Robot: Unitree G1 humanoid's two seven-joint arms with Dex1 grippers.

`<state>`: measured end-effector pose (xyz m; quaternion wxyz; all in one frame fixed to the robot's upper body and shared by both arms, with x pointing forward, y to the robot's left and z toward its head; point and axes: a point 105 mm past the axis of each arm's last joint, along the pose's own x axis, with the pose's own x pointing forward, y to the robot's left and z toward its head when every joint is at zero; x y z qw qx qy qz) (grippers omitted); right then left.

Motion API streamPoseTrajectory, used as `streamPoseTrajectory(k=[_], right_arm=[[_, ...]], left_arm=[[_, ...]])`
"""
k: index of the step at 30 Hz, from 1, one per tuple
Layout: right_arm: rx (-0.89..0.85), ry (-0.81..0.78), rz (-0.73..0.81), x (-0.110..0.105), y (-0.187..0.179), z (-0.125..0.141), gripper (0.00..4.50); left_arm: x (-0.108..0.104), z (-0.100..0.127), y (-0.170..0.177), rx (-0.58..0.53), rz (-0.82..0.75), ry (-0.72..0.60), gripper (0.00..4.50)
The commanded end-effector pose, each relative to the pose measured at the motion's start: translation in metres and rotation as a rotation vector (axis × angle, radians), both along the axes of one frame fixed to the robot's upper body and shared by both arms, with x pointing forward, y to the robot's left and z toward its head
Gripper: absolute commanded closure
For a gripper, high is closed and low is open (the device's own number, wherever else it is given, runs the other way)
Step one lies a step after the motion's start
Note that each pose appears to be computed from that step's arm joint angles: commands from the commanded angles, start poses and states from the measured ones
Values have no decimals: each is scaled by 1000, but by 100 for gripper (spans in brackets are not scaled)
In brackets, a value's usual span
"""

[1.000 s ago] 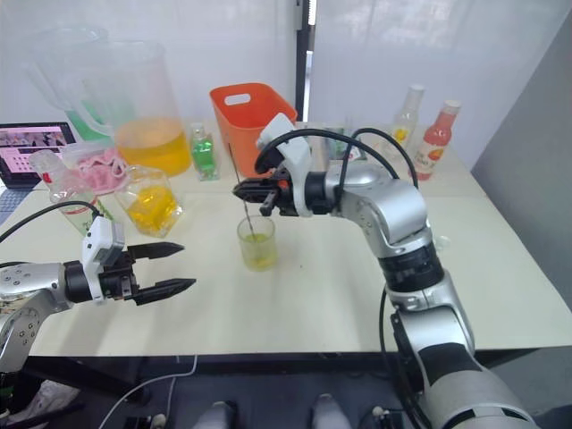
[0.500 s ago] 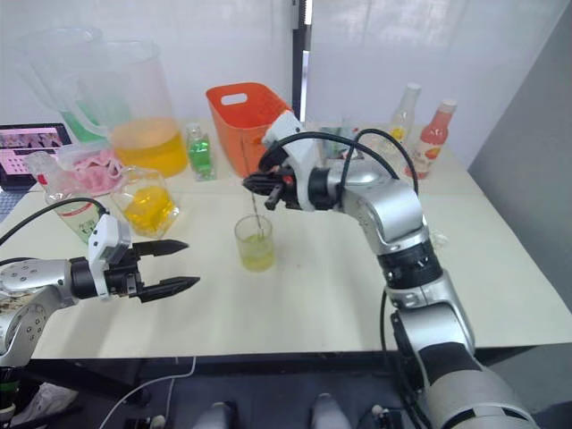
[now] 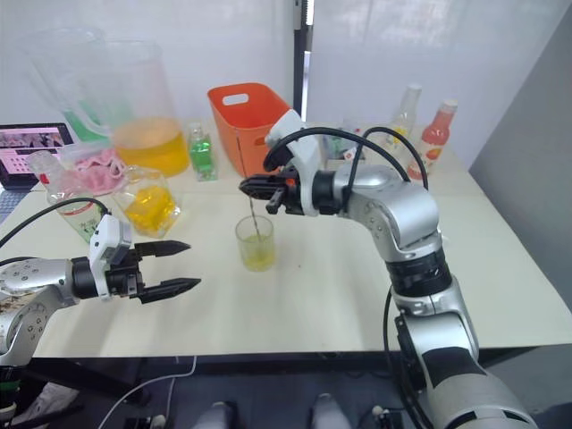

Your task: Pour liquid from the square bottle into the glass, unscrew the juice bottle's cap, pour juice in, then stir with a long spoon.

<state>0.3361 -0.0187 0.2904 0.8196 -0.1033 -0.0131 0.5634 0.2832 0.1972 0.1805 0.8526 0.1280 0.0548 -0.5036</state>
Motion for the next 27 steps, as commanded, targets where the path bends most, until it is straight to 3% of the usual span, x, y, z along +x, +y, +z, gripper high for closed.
streamPoseTrajectory(k=[1,23,27], right_arm=[[67,-71,7,-6,-4,28,450],[154,-26,-17,-9,-17,40,450],[256,-11,-55,-6,-39,64,450]], left_arm=[[0,10,-3,-8,-21,-50,7],[8,4,-2,27,-24,-57,7],[9,3,-3,16,-25,-59,7]])
